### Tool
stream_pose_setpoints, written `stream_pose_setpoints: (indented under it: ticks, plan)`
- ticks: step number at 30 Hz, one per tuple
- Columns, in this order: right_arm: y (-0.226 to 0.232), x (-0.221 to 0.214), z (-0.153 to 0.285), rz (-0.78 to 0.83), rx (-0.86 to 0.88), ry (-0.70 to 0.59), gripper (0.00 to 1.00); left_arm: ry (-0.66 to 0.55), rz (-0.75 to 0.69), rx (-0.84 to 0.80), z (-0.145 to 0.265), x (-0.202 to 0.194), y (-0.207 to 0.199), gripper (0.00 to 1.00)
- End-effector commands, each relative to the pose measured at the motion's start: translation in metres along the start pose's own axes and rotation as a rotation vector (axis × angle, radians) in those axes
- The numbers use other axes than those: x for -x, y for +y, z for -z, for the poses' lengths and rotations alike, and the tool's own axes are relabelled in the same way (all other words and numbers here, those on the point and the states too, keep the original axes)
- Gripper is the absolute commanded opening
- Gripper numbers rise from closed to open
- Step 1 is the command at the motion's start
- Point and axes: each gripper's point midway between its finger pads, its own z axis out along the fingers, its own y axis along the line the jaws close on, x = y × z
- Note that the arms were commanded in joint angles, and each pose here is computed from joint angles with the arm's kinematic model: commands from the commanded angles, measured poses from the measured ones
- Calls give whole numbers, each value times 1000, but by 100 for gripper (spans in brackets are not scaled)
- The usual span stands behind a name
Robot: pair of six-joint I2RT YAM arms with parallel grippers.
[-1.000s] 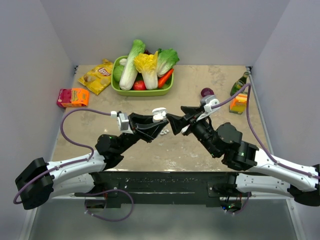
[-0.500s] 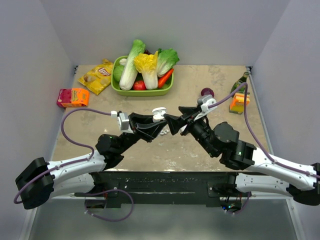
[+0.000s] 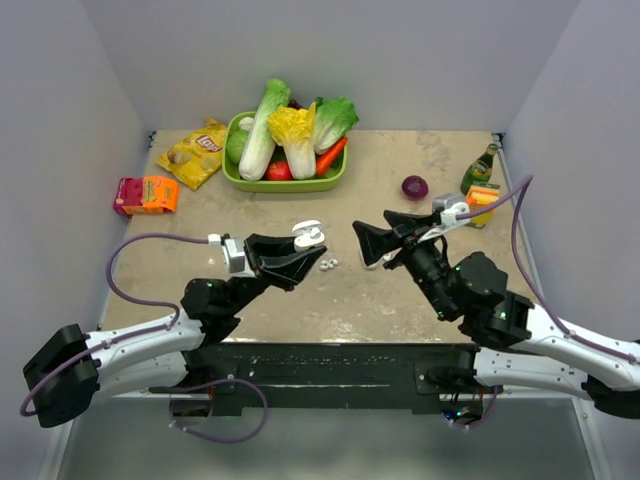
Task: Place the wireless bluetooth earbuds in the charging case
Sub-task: Place the earbud in the charging case.
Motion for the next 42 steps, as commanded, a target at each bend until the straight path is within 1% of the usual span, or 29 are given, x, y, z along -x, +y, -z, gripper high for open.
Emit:
stream_pose_setpoints:
  ticks: [1,3,4,6,7,9,10,12,15,22,28,32,33,35,38,39,42]
  plan:
    - [-8,-24,-3,23,-60,60,73,-128,-100,-140,14,26,-24,0]
    - [-14,-24,-4,18,-96,54,73,-130,-117,-181,25,20,-30,0]
    - [-21,-32,-1,48,-123,85,73,-148,-132,-240,30,24,-40,0]
    - [-33,-33,0,53,-197,85,73,-138,-147,-302,38,17,-50,0]
    - [-40,-37,2,71,-227,101,73,-156,-157,-361,44,21,-60,0]
    - [-46,-40,4,73,-255,106,73,-158,-155,-408,54,17,-67,0]
    - [-47,-41,6,71,-255,109,73,-191,-165,-446,60,23,-74,0]
    - [-47,-44,8,66,-238,118,73,-191,-152,-474,69,20,-79,0]
    - [-46,-49,12,68,-211,128,73,-225,-150,-507,80,27,-86,0]
    - [-63,-61,20,95,-279,160,74,-239,-148,-584,90,34,-99,0]
    - [-55,-72,21,85,-211,185,75,-243,-145,-628,94,38,-107,0]
    - [-64,-77,23,92,-256,184,75,-236,-138,-660,96,38,-112,0]
    - [-65,-79,23,92,-264,186,81,-231,-140,-678,98,37,-115,0]
    - [-66,-84,23,93,-268,197,83,-222,-129,-695,99,36,-117,0]
    - [-57,-88,23,80,-212,216,83,-216,-126,-709,101,36,-119,0]
    - [-45,-89,22,62,-148,219,83,-216,-126,-712,101,36,-120,0]
    - [-37,-86,25,41,-76,202,83,-217,-125,-718,101,37,-121,0]
